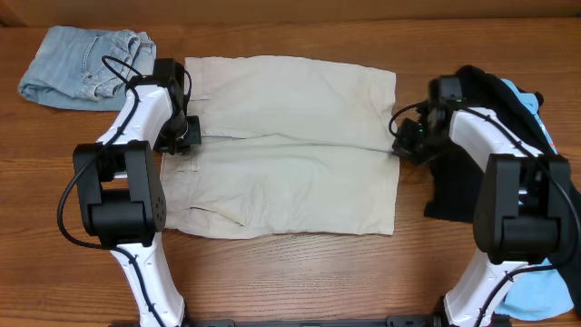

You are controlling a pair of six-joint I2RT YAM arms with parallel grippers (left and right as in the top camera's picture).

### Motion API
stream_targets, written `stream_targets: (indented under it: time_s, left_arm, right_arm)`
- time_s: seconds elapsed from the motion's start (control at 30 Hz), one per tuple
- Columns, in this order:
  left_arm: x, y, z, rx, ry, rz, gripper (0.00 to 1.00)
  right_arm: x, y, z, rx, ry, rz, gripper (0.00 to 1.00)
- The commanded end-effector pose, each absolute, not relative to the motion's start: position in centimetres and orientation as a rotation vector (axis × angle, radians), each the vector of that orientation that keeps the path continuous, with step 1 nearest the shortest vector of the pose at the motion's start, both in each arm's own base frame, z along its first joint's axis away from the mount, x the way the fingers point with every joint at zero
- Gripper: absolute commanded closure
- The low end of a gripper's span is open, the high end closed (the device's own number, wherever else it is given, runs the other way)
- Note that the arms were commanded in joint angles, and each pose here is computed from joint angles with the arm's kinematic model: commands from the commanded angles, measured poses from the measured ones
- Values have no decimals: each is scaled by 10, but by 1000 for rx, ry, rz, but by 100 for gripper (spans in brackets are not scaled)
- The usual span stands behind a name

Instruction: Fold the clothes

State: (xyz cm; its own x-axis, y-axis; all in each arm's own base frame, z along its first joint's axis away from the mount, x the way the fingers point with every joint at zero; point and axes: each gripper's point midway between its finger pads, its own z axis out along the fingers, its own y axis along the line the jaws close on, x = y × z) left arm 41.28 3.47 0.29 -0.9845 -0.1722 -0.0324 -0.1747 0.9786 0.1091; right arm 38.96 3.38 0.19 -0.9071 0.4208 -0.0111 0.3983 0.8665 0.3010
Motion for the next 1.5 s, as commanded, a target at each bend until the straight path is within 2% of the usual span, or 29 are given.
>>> stream_targets:
  time_s: [0.0, 0.03, 0.07, 0.13, 0.3, 0.4, 0.43, 0.47, 0.5, 0.73, 0.93, 1.03, 1.27, 1.37, 1.47]
  left_arm:
    - [398, 42, -8, -318, 3141, 220, 96]
    - [398, 42, -8, -317, 3141, 220, 96]
    - [398, 42, -8, -317, 3141, 220, 96]
    - [398, 42, -8, -317, 3144, 220, 96]
    - [395, 42, -4, -316, 3160, 223, 96]
    - [402, 44, 18, -326, 3159, 222, 52]
    - [407, 44, 28, -333, 3149, 219, 28]
    - [412, 44, 38, -335, 3136, 213, 12]
    - [420, 44, 53, -335, 3116, 206, 0]
    - [454, 46, 173, -343, 2922, 175, 0]
    - [441, 40, 264, -334, 2773, 116, 0]
    - [433, 23, 292, -287, 2713, -9, 0]
    - [380, 3, 345, -242, 2618, -50, 0]
    - [339, 10, 344, -407, 2629, 8, 0]
    - [302, 24, 328, -627, 2634, 86, 0]
  right_arm:
    - [385, 8, 3, 718, 2949, 328, 79]
    - [386, 8, 3, 702, 2950, 328, 61]
    - [387, 8, 4, 700, 2947, 328, 53]
    - [391, 8, 10, 696, 2936, 330, 47]
    - [411, 7, 48, 640, 2871, 343, 45]
    - [421, 6, 93, 579, 2802, 347, 45]
    - [423, 6, 108, 565, 2776, 350, 45]
    - [423, 6, 120, 557, 2754, 352, 45]
    - [423, 6, 134, 549, 2732, 355, 45]
    - [400, 8, 222, 478, 2570, 364, 45]
    - [349, 11, 279, 448, 2480, 370, 45]
    - [322, 16, 298, 427, 2454, 375, 45]
    - [255, 22, 314, 526, 2456, 305, 44]
    - [221, 14, 300, 745, 2489, 210, 43]
    - [205, 13, 286, 835, 2513, 168, 40]
